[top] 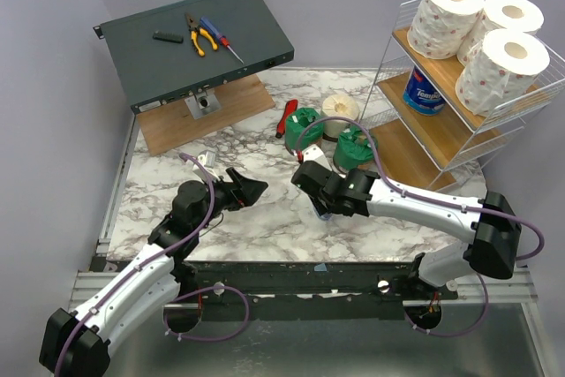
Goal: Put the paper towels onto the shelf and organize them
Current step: Adjust the paper towel at the center of the board, then pick up the paper towel from the center of the board, then place the paper towel on the shelf.
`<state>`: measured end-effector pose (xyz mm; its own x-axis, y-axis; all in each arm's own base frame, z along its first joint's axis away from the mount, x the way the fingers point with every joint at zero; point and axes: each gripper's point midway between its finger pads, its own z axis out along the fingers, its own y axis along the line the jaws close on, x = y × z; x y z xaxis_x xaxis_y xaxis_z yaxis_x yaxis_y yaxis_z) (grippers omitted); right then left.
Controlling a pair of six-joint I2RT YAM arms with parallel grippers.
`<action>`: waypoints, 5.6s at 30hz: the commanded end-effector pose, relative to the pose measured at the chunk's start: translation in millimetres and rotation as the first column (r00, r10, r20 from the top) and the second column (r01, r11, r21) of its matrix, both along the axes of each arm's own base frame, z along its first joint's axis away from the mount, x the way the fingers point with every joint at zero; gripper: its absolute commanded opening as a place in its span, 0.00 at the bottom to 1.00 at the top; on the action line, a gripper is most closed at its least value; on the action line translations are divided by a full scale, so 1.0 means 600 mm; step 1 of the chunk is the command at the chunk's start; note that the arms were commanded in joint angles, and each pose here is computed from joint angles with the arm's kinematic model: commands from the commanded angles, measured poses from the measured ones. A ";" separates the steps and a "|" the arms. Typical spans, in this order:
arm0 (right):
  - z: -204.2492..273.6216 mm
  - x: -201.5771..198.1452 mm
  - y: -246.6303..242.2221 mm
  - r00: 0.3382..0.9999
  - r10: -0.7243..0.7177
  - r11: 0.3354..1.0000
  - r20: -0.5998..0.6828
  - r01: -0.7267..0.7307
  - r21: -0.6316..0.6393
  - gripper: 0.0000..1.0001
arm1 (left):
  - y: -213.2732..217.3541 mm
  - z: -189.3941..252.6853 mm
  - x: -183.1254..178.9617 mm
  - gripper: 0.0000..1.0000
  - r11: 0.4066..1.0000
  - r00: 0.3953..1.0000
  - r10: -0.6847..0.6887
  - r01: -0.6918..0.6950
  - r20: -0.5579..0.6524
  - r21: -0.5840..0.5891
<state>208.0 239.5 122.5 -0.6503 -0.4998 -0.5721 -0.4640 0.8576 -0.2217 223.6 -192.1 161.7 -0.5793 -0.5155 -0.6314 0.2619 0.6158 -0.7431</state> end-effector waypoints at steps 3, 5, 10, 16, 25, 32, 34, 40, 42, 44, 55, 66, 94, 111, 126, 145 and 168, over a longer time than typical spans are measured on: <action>0.030 0.005 -0.015 0.998 -0.049 0.999 0.044 0.049 0.011 0.49 | -0.006 0.012 -0.005 0.84 0.999 0.999 -0.023 0.024 0.024 -0.036; 0.032 0.002 -0.017 0.997 -0.058 0.998 0.042 0.057 0.022 0.53 | -0.006 0.012 -0.004 0.84 0.999 0.999 -0.023 0.024 0.024 -0.036; 0.021 -0.002 -0.015 0.998 -0.053 0.998 0.031 0.052 0.046 0.56 | -0.010 0.010 -0.004 0.84 0.999 0.999 -0.030 0.031 0.019 -0.043; -0.003 -0.001 -0.009 0.999 -0.050 0.998 0.020 0.049 0.032 0.56 | -0.015 0.011 -0.004 0.84 0.997 0.999 -0.043 0.044 0.014 -0.056; -0.026 0.017 -0.005 0.996 -0.066 0.997 0.054 0.065 0.028 0.45 | -0.021 0.004 -0.006 0.84 0.996 0.998 -0.055 0.055 0.000 -0.069; -0.034 0.026 -0.011 0.995 -0.081 0.997 0.056 0.080 0.016 0.32 | -0.023 0.003 -0.004 0.84 0.996 0.998 -0.057 0.057 -0.001 -0.072; -0.007 0.029 -0.011 0.993 -0.091 0.995 0.078 0.088 0.039 0.29 | -0.026 0.008 -0.002 0.84 0.995 0.998 -0.062 0.062 0.003 -0.075; 0.141 0.040 -0.025 0.980 -0.091 0.992 0.179 0.073 0.102 0.27 | -0.039 0.031 0.011 0.84 0.993 0.996 -0.080 0.082 0.027 -0.085; 0.184 0.044 -0.036 0.972 -0.105 0.992 0.210 0.086 0.094 0.27 | -0.046 0.038 0.016 0.84 0.991 0.995 -0.090 0.093 0.033 -0.093; 0.222 0.050 -0.047 0.961 -0.120 0.991 0.249 0.102 0.086 0.27 | -0.054 0.046 0.019 0.84 0.989 0.994 -0.104 0.107 0.037 -0.106; 0.377 0.115 -0.137 0.811 -0.288 0.944 0.510 0.329 0.010 0.27 | -0.115 0.085 0.024 0.83 0.969 0.978 -0.199 0.205 0.053 -0.136; 0.438 0.114 -0.198 0.737 -0.380 0.899 0.559 0.438 0.033 0.27 | -0.163 0.127 0.037 0.82 0.948 0.960 -0.265 0.276 0.089 -0.156; 0.412 0.094 -0.332 0.634 -0.537 0.792 0.556 0.606 0.074 0.29 | -0.434 0.347 0.025 0.80 0.751 0.739 -0.389 0.601 0.551 -0.276; 0.415 0.086 -0.344 0.629 -0.535 0.788 0.565 0.612 0.065 0.30 | -0.547 0.339 0.021 0.76 0.709 0.693 -0.473 0.666 0.544 -0.232; 0.398 0.083 -0.341 0.637 -0.546 0.791 0.544 0.606 0.085 0.34 | -0.588 0.336 0.018 0.75 0.695 0.682 -0.504 0.684 0.530 -0.220; 0.457 0.106 -0.281 0.670 -0.563 0.826 0.483 0.472 0.309 0.66 | -0.603 0.336 0.026 0.74 0.699 0.692 -0.501 0.678 0.519 -0.230; 0.444 0.082 -0.218 0.772 -0.447 0.837 0.452 0.183 0.515 0.36 | -0.467 0.283 0.050 0.74 0.809 0.785 -0.405 0.546 0.468 -0.216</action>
